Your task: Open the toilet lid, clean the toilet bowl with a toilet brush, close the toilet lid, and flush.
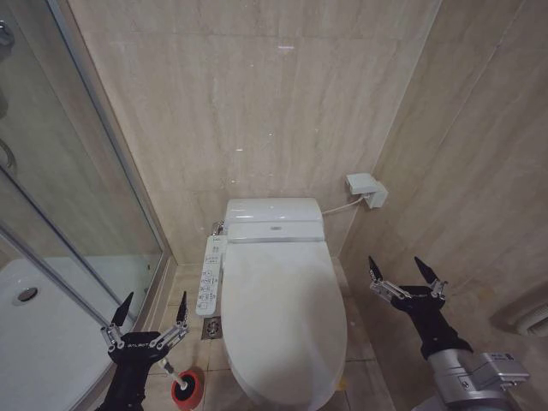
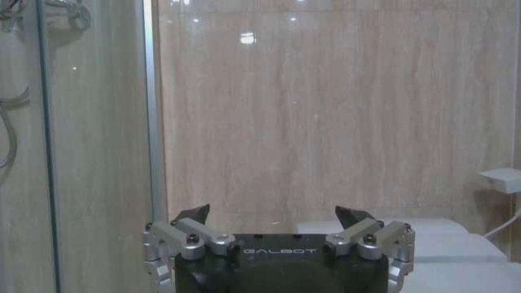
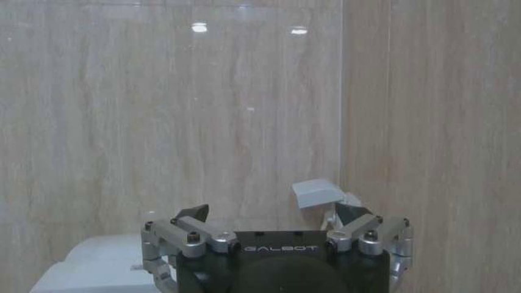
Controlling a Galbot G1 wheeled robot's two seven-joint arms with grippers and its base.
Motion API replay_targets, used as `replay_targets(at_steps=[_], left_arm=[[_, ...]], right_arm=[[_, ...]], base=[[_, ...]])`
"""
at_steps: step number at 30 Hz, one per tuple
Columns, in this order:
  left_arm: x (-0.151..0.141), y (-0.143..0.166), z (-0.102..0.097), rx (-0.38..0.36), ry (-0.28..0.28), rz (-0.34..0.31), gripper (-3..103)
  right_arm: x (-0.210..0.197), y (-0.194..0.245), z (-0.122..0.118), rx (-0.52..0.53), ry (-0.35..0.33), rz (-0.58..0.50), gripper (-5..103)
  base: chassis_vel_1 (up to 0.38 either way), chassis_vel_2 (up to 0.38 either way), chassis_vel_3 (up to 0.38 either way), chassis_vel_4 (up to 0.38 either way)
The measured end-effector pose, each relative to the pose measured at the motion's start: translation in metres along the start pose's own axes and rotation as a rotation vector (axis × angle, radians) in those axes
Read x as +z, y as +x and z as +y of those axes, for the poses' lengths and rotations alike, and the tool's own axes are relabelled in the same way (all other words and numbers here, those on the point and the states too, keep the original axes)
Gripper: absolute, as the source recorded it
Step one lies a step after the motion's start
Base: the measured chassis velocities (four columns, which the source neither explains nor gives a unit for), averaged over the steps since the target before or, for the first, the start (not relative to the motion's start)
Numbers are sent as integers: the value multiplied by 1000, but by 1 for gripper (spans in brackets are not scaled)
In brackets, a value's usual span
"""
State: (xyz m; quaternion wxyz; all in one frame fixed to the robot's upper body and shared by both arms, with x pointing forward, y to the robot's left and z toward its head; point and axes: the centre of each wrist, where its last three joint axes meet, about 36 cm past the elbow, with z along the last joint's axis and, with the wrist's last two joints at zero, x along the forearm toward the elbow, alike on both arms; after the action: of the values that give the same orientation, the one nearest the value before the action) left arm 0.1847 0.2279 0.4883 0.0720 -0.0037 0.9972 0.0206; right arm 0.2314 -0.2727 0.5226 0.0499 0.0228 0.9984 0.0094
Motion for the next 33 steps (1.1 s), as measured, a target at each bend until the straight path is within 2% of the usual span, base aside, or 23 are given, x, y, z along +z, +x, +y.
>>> replay_targets(at_steps=[33], left_arm=[[0, 0, 0, 0, 0, 0, 100]], right_arm=[[0, 0, 0, 0, 0, 0, 100]], base=[[0, 0, 0, 0]])
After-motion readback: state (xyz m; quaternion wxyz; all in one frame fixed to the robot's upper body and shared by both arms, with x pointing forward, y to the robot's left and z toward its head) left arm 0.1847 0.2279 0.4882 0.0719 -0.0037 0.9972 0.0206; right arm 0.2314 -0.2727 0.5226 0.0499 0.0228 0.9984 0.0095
